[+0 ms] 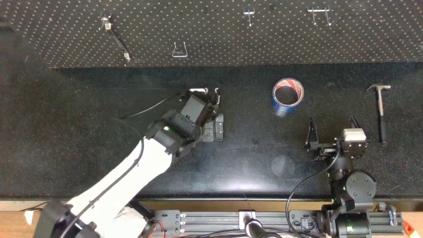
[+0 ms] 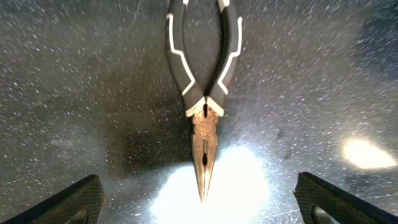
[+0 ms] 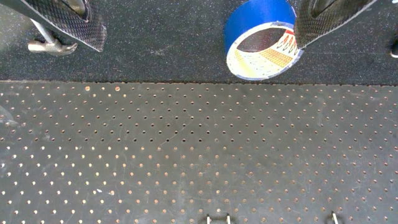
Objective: Place Tools Onto Pegboard
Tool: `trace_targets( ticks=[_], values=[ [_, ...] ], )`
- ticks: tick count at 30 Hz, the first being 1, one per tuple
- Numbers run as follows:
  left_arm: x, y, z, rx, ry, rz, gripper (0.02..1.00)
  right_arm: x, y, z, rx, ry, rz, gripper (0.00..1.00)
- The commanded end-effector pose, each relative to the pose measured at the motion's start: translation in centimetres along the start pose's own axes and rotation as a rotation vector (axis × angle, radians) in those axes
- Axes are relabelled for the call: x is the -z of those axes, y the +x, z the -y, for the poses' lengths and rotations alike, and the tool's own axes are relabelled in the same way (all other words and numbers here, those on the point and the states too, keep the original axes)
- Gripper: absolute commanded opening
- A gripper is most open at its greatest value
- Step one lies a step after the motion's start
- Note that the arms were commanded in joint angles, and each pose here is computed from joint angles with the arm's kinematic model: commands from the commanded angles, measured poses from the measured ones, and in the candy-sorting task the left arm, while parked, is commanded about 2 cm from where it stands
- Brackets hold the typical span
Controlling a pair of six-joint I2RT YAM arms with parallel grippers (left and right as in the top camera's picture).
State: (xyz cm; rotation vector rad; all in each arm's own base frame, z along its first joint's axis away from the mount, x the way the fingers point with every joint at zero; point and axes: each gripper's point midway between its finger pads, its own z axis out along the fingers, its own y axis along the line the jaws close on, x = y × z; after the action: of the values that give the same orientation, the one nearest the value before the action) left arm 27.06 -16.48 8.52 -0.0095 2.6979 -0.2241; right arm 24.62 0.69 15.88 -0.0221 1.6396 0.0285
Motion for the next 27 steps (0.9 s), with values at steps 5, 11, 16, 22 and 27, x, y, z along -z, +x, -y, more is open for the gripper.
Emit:
trace_targets(
  ticks=[5,11,16,22,27],
  values=[
    [-1.5,-2.8,-0.4,-0.076,-0.050,-0.100,0.996,0.0,0.2,0.2,0.007,0.008,-0.003,0.980],
    [-4.5,-4.7,0.3,-0.145,-0.090,-0.122,0.996,0.0,0.2,0.2,0.007,0.009,-0.003,0.980],
    [-5.4,-5.7,0.5,0.010,-0.085,-0.084,0.996,0.0,0.2,0.2,0.007,0.008,-0.003,0.980],
    [-6.6,-5.3,0.3,0.075,-0.100,-0.099,0.996,0.0,0.2,0.2,0.007,0.008,-0.003,0.980],
    [-7.9,-4.9,-0.2,0.064,-0.130,-0.112,0.996,0.0,0.2,0.2,0.007,0.009,-0.003,0.980]
  ],
)
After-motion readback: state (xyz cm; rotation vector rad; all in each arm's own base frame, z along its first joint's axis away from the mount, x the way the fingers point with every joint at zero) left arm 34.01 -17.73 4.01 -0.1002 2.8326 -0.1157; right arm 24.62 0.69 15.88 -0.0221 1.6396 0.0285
